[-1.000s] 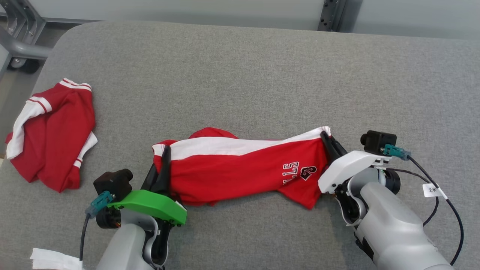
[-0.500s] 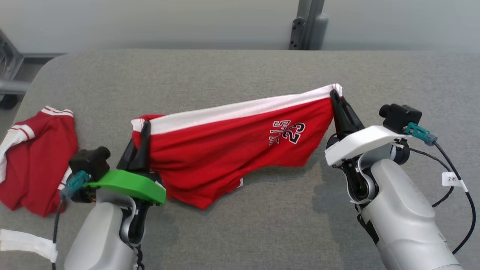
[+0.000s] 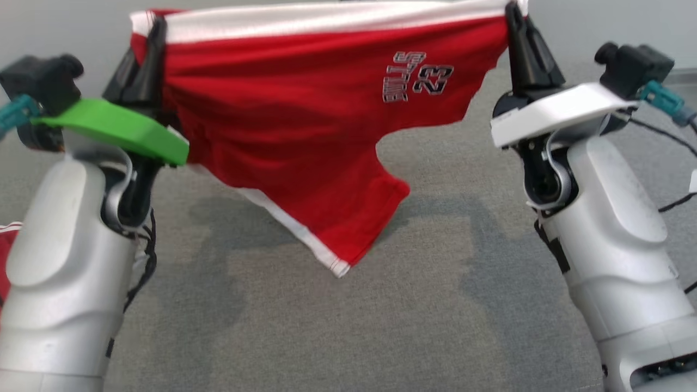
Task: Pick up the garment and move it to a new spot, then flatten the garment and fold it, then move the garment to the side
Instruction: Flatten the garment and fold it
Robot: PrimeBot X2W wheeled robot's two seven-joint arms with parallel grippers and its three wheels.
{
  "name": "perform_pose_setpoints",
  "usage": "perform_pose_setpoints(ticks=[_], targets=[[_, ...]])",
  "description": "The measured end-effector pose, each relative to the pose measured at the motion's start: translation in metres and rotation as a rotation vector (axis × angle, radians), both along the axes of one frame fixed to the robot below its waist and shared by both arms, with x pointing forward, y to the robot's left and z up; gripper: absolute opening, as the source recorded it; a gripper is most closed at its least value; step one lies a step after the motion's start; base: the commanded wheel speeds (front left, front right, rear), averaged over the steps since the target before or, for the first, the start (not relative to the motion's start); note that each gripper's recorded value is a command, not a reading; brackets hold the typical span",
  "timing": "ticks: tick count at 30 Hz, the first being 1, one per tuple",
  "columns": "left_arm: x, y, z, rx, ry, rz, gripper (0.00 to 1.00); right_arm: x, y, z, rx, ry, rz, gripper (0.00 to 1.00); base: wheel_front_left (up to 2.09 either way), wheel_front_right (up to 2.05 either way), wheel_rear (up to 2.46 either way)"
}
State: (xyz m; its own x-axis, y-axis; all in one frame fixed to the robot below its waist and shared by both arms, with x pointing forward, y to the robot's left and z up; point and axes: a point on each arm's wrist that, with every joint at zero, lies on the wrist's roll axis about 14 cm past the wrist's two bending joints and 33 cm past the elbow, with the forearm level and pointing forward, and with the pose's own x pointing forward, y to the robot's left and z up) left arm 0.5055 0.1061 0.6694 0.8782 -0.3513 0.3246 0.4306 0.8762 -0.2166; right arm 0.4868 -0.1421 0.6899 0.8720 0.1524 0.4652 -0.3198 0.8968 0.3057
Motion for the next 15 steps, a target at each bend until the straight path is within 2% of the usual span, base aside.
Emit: perform_pose_setpoints(ticks=[7,11,15], targets=[[0.052,-0.019,0.050,0.017,-0.115,-0.015,0.00,0.037,-0.015,0.054,-0.096,-0.119,-0.066,0.00,0.00,0.00,0.00],[0.086,-0.015,0.073,-0.016,-0.204,0.021,0.00,0.064,-0.028,0.083,-0.137,-0.192,-0.128,0.00,0.00,0.00,0.00],[0.118,-0.007,0.068,-0.070,-0.217,0.053,0.00,0.096,-0.031,0.086,-0.156,-0.219,-0.166,0.00,0.00,0.00,0.00]])
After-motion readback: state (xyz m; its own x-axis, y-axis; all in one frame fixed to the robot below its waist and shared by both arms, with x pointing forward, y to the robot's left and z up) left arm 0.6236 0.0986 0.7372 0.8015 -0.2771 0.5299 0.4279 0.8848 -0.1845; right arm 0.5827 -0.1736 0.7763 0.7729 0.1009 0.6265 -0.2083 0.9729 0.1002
